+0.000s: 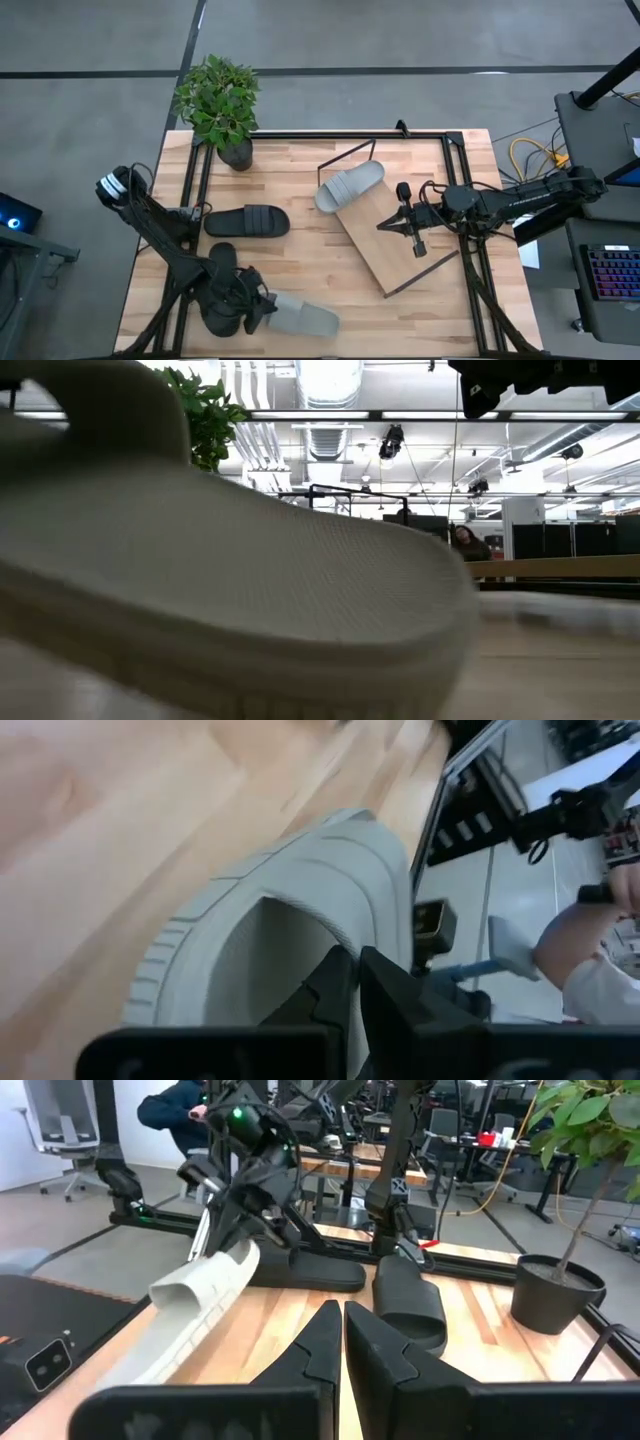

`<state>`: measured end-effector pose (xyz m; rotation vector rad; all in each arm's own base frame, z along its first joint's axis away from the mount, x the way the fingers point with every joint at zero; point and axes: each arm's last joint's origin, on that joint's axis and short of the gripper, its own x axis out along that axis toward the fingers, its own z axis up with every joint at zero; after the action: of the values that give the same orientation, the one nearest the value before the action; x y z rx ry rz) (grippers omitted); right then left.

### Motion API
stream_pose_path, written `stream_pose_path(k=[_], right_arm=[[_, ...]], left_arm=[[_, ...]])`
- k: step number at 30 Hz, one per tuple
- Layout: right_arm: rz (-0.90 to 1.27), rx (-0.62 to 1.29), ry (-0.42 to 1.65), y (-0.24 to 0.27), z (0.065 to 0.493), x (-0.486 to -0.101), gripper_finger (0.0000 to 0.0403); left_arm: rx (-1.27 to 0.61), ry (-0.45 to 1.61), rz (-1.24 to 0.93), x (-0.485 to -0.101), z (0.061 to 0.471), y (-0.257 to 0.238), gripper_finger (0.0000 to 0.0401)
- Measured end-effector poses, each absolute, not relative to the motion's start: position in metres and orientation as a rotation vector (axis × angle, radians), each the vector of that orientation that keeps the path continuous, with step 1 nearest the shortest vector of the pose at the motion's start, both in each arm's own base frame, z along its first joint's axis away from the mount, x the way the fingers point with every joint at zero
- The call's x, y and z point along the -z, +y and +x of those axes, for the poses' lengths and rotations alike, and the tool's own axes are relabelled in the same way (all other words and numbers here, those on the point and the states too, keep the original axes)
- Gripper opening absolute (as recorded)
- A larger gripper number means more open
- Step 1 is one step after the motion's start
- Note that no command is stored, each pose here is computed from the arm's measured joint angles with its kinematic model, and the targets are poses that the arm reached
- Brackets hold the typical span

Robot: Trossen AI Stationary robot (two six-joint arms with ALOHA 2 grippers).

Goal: Pick and place slides into the shelf
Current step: Put the gray slide on the shelf

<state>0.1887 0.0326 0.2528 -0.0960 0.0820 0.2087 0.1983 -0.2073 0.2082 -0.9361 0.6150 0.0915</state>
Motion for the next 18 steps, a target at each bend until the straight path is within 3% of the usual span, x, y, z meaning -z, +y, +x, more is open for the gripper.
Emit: stream_pose_path(k=[18], right_arm=[[-0.087, -0.208, 0.082, 0.033, 0.189, -0.253, 0.0009]], left_arm=[[-0.132, 0.413, -0.731, -0.229, 0.198, -0.195, 0.0]])
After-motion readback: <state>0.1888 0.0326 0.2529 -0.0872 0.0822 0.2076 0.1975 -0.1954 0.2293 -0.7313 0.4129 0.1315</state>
